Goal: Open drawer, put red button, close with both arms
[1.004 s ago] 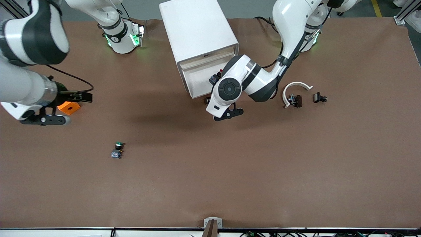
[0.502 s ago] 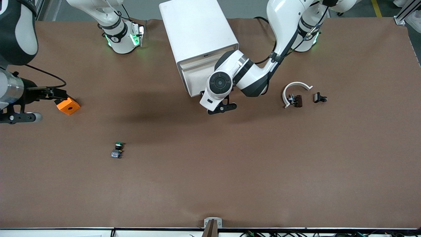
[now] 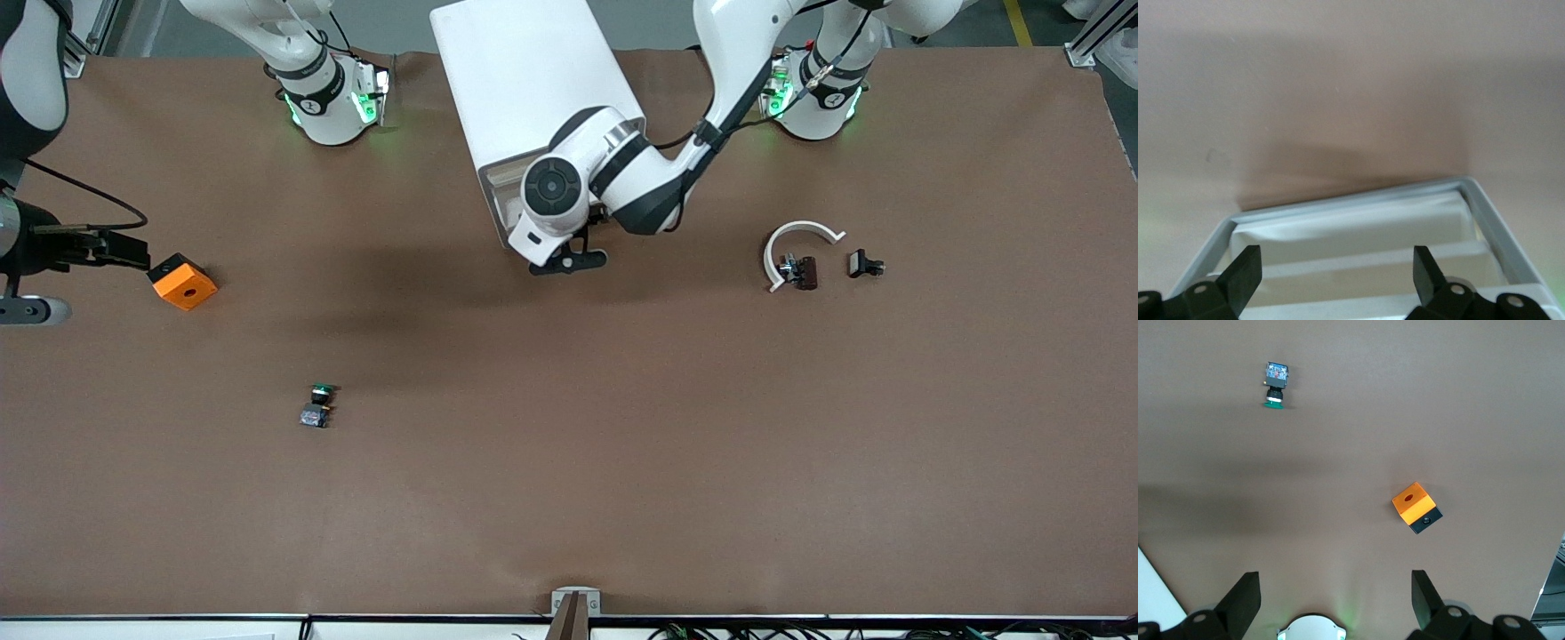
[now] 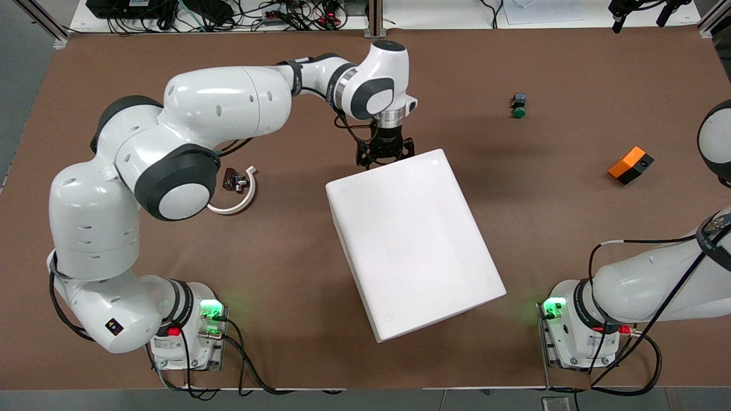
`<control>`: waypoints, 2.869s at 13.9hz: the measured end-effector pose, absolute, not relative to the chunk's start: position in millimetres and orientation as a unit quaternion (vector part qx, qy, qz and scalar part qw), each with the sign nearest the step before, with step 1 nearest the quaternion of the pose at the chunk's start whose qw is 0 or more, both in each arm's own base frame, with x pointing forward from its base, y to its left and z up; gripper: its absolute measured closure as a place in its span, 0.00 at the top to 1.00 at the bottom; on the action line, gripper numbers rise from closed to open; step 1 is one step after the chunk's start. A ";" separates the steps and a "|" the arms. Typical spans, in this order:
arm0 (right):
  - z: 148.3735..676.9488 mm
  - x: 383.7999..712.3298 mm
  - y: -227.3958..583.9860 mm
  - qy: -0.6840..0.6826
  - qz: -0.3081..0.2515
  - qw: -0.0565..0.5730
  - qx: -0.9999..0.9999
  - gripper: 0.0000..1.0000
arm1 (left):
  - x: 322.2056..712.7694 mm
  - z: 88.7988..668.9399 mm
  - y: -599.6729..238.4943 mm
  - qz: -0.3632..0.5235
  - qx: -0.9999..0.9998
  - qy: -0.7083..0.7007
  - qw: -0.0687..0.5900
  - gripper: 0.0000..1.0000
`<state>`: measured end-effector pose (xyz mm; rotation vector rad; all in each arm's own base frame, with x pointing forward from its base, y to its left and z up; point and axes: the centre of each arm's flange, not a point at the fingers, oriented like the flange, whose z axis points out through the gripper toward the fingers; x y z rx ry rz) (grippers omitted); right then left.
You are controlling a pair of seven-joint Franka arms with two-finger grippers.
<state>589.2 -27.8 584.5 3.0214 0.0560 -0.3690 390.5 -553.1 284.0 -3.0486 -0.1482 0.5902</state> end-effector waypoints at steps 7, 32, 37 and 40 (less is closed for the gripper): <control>634.1 570.1 -50.0 -0.005 -0.098 0.018 0.995 1.00 | 360.1 280.5 -571.2 0.188 -0.982 -0.021 0.026 1.00; 682.9 515.4 -43.2 0.001 -0.030 0.002 1.000 1.00 | 613.7 371.8 -293.4 0.124 -0.950 -0.280 -0.066 1.00; 683.0 514.2 -43.8 0.001 -0.022 0.003 1.000 1.00 | 623.6 371.2 -251.0 0.107 -0.977 -0.185 -0.020 1.00; 680.1 512.9 -49.3 -0.004 -0.021 0.001 1.000 1.00 | 623.0 400.1 -220.1 0.103 -0.987 -0.125 -0.001 1.00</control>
